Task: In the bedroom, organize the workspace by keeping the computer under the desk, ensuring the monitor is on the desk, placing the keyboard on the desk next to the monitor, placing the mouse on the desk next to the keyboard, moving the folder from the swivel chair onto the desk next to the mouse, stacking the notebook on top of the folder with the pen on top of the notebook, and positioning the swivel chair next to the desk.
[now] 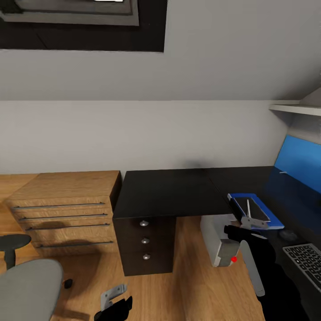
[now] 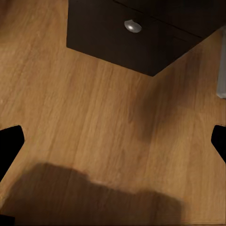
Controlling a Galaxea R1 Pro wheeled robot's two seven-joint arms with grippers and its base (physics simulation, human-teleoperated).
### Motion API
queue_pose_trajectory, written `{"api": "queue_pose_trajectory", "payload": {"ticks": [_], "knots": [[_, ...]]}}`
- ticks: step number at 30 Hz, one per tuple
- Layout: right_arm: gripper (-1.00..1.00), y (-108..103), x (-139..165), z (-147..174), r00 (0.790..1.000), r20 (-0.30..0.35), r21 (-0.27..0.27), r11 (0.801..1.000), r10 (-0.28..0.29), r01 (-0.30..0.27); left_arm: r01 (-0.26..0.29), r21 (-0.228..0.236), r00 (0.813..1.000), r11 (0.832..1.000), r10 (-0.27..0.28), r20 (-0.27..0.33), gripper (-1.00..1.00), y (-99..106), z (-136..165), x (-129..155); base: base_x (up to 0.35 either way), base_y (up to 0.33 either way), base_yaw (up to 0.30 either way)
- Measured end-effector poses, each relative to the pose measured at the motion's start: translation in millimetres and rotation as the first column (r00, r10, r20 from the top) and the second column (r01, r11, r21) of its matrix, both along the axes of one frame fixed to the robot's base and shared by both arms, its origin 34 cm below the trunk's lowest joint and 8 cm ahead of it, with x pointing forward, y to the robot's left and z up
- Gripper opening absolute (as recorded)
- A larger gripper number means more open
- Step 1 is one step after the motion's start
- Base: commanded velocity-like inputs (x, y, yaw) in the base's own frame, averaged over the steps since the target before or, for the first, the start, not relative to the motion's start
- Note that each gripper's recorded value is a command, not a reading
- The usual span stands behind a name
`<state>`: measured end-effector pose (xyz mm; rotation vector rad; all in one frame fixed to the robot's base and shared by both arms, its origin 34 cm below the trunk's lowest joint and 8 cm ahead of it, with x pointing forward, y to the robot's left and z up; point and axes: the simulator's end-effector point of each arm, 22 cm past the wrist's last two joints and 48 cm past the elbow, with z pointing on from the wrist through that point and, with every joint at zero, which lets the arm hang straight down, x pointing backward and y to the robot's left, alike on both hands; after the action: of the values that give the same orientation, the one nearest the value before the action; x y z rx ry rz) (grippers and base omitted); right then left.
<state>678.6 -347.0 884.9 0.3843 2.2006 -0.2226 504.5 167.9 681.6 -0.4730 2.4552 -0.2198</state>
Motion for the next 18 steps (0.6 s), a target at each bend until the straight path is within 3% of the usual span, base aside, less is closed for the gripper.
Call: {"api": "queue_pose_trajectory", "payload": {"ticks": [7, 14, 18], "knots": [[1.0, 4, 0, -2, 1.0, -0.004, -0.001, 1.0, 0.01, -0.01, 0.002, 0.0, 1.0, 1.0, -0.002, 0.001, 1.0, 0, 0, 0, -0.267, 0.011, 0.222], [1.0, 22, 2, -5, 0.998, -0.019, -0.011, 0.998, 0.055, -0.055, 0.005, -0.002, 1.0, 1.0, -0.005, -0.003, 1.0, -4, 4, -2, -0.05, 0.001, 0.092], [1.0, 29, 3, -3, 0.998, 0.011, -0.018, 0.998, 0.065, -0.065, 0.008, -0.001, 1.0, 1.0, -0.008, -0.01, 1.0, -5, 8, -4, -0.007, 0.0, 0.012]]}}
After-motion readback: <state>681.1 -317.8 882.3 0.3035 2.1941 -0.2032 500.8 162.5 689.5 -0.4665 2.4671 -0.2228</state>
